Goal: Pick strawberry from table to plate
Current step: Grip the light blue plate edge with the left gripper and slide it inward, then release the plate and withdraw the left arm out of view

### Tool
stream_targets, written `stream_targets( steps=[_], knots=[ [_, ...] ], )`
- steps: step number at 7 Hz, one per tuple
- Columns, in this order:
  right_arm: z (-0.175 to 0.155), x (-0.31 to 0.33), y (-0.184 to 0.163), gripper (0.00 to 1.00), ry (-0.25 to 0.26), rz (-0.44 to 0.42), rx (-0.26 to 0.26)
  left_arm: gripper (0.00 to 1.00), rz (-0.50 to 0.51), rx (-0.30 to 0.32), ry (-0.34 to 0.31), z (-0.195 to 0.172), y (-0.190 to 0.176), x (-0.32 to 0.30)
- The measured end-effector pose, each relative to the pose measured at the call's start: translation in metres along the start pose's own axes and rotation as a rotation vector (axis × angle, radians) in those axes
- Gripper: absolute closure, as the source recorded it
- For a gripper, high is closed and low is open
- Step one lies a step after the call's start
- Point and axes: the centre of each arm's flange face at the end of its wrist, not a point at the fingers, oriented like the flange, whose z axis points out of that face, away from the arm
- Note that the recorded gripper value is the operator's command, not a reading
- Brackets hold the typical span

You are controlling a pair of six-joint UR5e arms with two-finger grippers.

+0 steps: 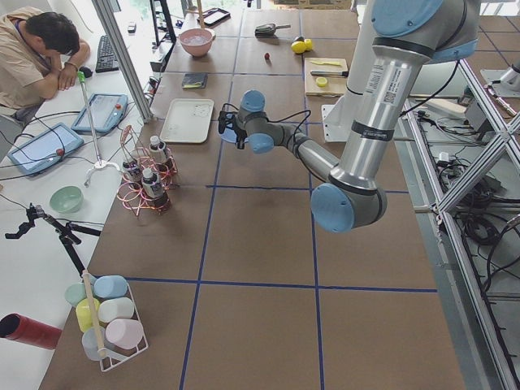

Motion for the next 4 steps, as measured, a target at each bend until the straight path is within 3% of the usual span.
stream_targets(
  steps=[1,2,4],
  knots=[
    [0.0,0.0,0.0,0.0,0.0,0.0,0.0,1.0,0.01,-0.009,0.002,0.012,0.02,0.014],
    [0.0,0.0,0.0,0.0,0.0,0.0,0.0,0.93,0.019,-0.018,0.003,0.02,0.032,0.02],
    [0.0,0.0,0.0,0.0,0.001,0.0,0.0,0.63,0.028,-0.026,0.003,0.024,0.04,0.023]
  ],
)
